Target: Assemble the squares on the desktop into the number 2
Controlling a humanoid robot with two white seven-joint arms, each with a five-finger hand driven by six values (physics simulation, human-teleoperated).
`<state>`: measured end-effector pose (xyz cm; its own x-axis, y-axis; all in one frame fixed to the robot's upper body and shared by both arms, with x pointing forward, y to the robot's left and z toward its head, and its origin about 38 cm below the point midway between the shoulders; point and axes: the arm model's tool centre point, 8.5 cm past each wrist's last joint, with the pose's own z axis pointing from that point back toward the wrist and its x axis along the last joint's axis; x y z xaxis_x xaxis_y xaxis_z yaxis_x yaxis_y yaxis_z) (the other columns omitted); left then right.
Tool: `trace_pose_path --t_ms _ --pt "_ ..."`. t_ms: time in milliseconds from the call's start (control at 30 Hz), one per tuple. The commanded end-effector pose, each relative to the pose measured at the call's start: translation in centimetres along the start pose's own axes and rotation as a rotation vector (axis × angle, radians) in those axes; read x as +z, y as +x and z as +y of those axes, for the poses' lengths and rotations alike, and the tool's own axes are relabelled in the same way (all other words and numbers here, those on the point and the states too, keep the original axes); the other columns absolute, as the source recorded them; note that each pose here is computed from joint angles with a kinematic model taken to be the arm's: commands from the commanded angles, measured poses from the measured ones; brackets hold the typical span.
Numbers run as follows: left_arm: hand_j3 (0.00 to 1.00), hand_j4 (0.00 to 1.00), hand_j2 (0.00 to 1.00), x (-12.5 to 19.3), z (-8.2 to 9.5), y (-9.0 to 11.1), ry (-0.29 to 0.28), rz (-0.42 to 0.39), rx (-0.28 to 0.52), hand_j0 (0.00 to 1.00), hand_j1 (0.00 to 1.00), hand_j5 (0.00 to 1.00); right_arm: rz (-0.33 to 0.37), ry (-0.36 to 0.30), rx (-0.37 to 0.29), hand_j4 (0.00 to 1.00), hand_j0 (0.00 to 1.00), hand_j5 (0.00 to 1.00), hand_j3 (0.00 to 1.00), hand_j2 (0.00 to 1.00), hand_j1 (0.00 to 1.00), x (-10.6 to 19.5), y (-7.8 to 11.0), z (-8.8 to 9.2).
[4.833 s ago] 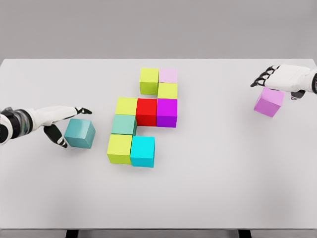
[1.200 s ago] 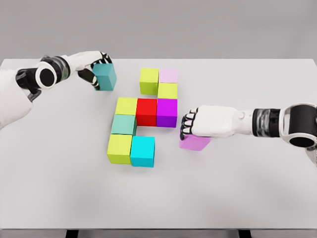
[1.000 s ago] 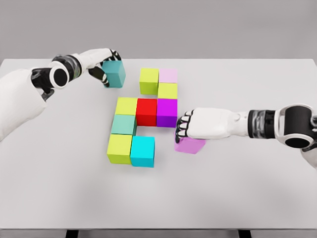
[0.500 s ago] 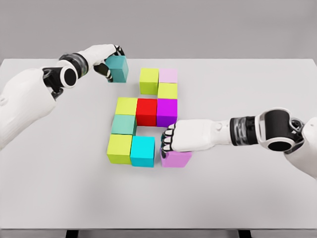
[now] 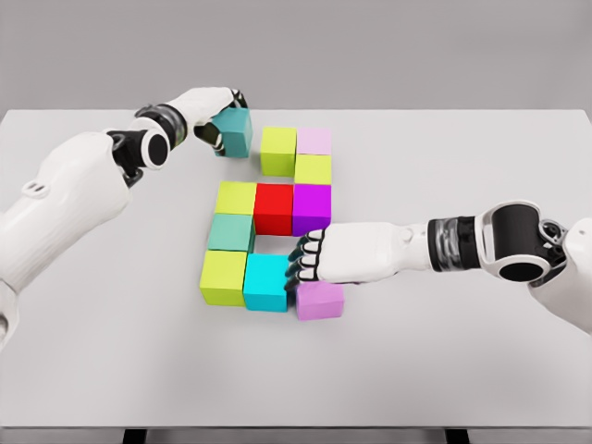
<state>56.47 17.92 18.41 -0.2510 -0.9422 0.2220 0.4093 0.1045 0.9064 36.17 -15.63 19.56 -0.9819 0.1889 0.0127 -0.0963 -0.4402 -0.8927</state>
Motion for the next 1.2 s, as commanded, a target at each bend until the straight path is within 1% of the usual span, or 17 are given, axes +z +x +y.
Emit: trace_pose_path --t_ms 0,67,100,167,200,267,333,433,533,567,667,733,767,900,1067,1133,1167 --pt "0.56 0.56 0.56 -0.1 0.0 0.1 0.004 -0.001 -0.002 0.56 0.56 0.56 0.010 -0.011 -0.004 1.00 1.00 1.00 1.00 1.00 1.00 0.4 -0.2 -0.3" --pt "0.56 0.56 0.56 -0.1 0.0 0.2 0.004 -0.003 -0.003 0.56 0.56 0.56 0.040 -0.040 -0.004 1.00 1.00 1.00 1.00 1.00 1.00 1.4 -1.0 -1.0" --pt "0.56 0.56 0.56 -0.1 0.0 0.3 0.004 -0.004 -0.003 0.56 0.56 0.56 0.039 -0.062 -0.017 1.00 1.00 1.00 1.00 1.00 1.00 1.9 -1.1 -1.4" --pt "0.56 0.56 0.56 -0.2 -0.1 0.5 0.002 -0.007 -0.001 0.56 0.56 0.56 0.062 -0.111 -0.030 1.00 1.00 1.00 1.00 1.00 1.00 3.1 -1.8 -2.4" --pt "0.56 0.56 0.56 -0.3 -0.2 0.2 -0.001 0.003 0.001 0.56 0.56 0.56 0.071 -0.130 -0.036 1.00 1.00 1.00 1.00 1.00 1.00 3.7 -2.0 -2.8" --pt "0.56 0.56 0.56 -0.5 -0.5 0.4 -0.005 0.004 0.003 0.56 0.56 0.56 0.103 -0.122 -0.039 1.00 1.00 1.00 1.00 1.00 1.00 5.1 -2.5 -2.6" --pt "0.56 0.56 0.56 -0.5 -0.5 0.4 -0.005 0.003 0.004 0.56 0.56 0.56 0.149 -0.136 -0.048 1.00 1.00 1.00 1.00 1.00 1.00 7.1 -3.1 -2.6" --pt "0.56 0.56 0.56 -0.5 -0.6 0.4 -0.007 0.004 0.005 0.56 0.56 0.56 0.216 -0.115 -0.069 1.00 1.00 1.00 1.00 1.00 1.00 9.8 -3.6 -1.3" --pt "0.56 0.56 0.56 -0.5 -0.9 0.6 -0.012 -0.003 0.005 0.56 0.56 0.56 0.220 -0.097 -0.093 1.00 1.00 1.00 1.00 1.00 1.00 10.0 -3.4 -0.2" --pt "0.56 0.56 0.56 -0.5 -1.2 0.7 -0.016 -0.005 0.006 0.56 0.56 0.56 0.215 -0.093 -0.098 1.00 1.00 1.00 1.00 1.00 1.00 9.8 -3.3 0.0" --pt "0.56 0.56 0.56 -0.5 -1.2 0.7 -0.015 -0.008 0.006 0.56 0.56 0.56 0.189 -0.072 -0.132 1.00 1.00 1.00 1.00 1.00 1.00 8.9 -2.6 1.5" --pt "0.56 0.56 0.56 -0.5 -1.3 0.7 -0.019 -0.007 0.007 0.56 0.56 0.56 0.145 -0.033 -0.160 1.00 1.00 1.00 1.00 1.00 1.00 7.5 -1.6 3.0" --pt "0.56 0.56 0.56 -0.5 -1.3 0.7 -0.017 -0.007 0.007 0.56 0.56 0.56 0.140 -0.022 -0.162 1.00 1.00 1.00 1.00 1.00 1.00 7.4 -1.5 3.3" --pt "0.56 0.56 0.56 -0.6 -1.4 1.0 -0.021 -0.012 0.007 0.56 0.56 0.56 0.149 0.018 -0.184 1.00 1.00 1.00 1.00 1.00 1.00 8.0 -1.1 4.8" --pt "0.57 0.57 0.57 -0.7 -1.5 1.4 -0.022 -0.018 0.008 0.57 0.57 0.57 0.164 0.049 -0.186 1.00 1.00 1.00 1.00 1.00 1.00 8.7 -1.1 5.4" --pt "0.57 0.57 0.57 -0.7 -1.5 1.4 -0.022 -0.018 0.008 0.57 0.57 0.57 0.163 0.067 -0.193 1.00 1.00 1.00 1.00 1.00 1.00 8.6 -0.7 6.2" --pt "0.57 0.57 0.57 -0.7 -1.5 1.3 -0.021 -0.018 0.008 0.57 0.57 0.57 0.162 0.068 -0.196 1.00 1.00 1.00 1.00 1.00 1.00 8.6 -0.7 6.3"
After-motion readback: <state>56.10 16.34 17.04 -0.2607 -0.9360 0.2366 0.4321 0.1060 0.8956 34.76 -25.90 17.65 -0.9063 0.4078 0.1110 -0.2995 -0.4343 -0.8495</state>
